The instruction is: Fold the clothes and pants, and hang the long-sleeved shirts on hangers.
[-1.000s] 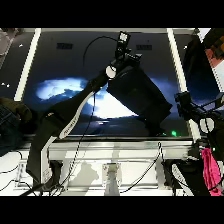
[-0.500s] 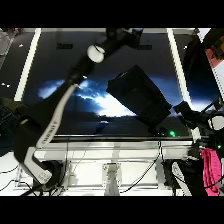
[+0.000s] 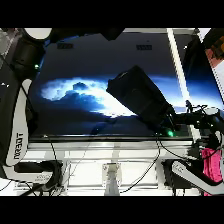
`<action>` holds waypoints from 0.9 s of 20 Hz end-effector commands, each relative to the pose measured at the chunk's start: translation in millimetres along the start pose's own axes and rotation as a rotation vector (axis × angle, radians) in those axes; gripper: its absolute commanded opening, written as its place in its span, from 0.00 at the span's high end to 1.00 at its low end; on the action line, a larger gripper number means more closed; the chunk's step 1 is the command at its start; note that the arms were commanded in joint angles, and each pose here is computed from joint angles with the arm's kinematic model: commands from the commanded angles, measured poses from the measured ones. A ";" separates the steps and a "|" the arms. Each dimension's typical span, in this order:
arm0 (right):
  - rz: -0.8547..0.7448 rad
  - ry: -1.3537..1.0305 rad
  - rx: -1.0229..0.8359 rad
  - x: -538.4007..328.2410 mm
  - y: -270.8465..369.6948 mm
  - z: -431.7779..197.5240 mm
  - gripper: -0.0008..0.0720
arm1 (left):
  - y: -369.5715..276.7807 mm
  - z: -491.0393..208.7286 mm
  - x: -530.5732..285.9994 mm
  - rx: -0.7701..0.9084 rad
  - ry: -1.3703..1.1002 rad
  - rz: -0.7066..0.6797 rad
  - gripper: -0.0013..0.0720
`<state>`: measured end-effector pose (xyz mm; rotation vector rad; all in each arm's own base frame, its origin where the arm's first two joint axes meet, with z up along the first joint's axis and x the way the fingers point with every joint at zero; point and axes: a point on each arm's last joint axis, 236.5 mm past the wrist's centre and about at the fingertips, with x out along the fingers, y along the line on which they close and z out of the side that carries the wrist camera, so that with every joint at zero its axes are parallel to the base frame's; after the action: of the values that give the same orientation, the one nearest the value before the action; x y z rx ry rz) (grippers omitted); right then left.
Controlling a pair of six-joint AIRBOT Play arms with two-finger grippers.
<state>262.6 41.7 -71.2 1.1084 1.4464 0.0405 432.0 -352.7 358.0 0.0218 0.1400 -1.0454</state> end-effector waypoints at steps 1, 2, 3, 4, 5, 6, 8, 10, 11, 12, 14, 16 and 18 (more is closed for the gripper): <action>0.008 -0.014 0.011 12.5 -7.6 19.0 0.05 | -13.4 -10.6 -5.5 0.003 0.058 -0.051 0.28; 0.006 -0.011 0.023 12.9 -7.7 20.8 0.04 | -14.2 -11.8 -5.7 0.003 0.063 -0.055 0.28; 0.007 -0.005 0.027 13.7 -7.8 22.0 0.04 | -15.2 -12.9 -5.8 0.003 0.068 -0.059 0.28; 0.006 -0.004 0.031 14.7 -8.5 23.9 0.04 | -16.7 -14.7 -6.0 0.003 0.075 -0.065 0.28; 0.004 -0.001 0.035 15.8 -9.3 26.0 0.04 | -18.8 -17.1 -6.3 0.003 0.085 -0.074 0.28; 0.005 0.004 0.033 15.4 -8.1 28.2 0.04 | -20.6 -19.2 -6.6 0.003 0.095 -0.082 0.28; -0.026 0.009 0.003 9.3 -8.9 32.5 0.04 | -23.4 -22.6 -7.2 0.003 0.109 -0.094 0.28; -0.096 -0.015 0.025 1.9 -19.0 42.3 0.04 | -25.3 -25.1 -7.7 0.003 0.119 -0.102 0.28; -0.115 -0.024 0.036 0.2 -22.3 45.0 0.04 | -25.8 -25.5 -7.8 0.003 0.121 -0.104 0.28; -0.123 -0.022 0.040 -0.2 -24.0 44.6 0.04 | -25.8 -25.5 -7.8 0.003 0.121 -0.104 0.28; -0.138 0.005 0.035 -0.6 -27.4 38.3 0.04 | -26.3 -26.0 -7.9 0.003 0.124 -0.106 0.28; -0.144 -0.011 0.039 -0.7 -28.9 41.9 0.04 | -26.2 -26.0 -7.9 0.003 0.123 -0.106 0.28; -0.135 -0.058 0.042 -0.4 -27.1 53.3 0.04 | -26.3 -26.0 -7.9 0.003 0.124 -0.106 0.28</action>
<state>281.6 4.9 -97.2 1.0424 1.5055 -0.0787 403.4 -357.1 335.0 0.0813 0.2510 -1.1478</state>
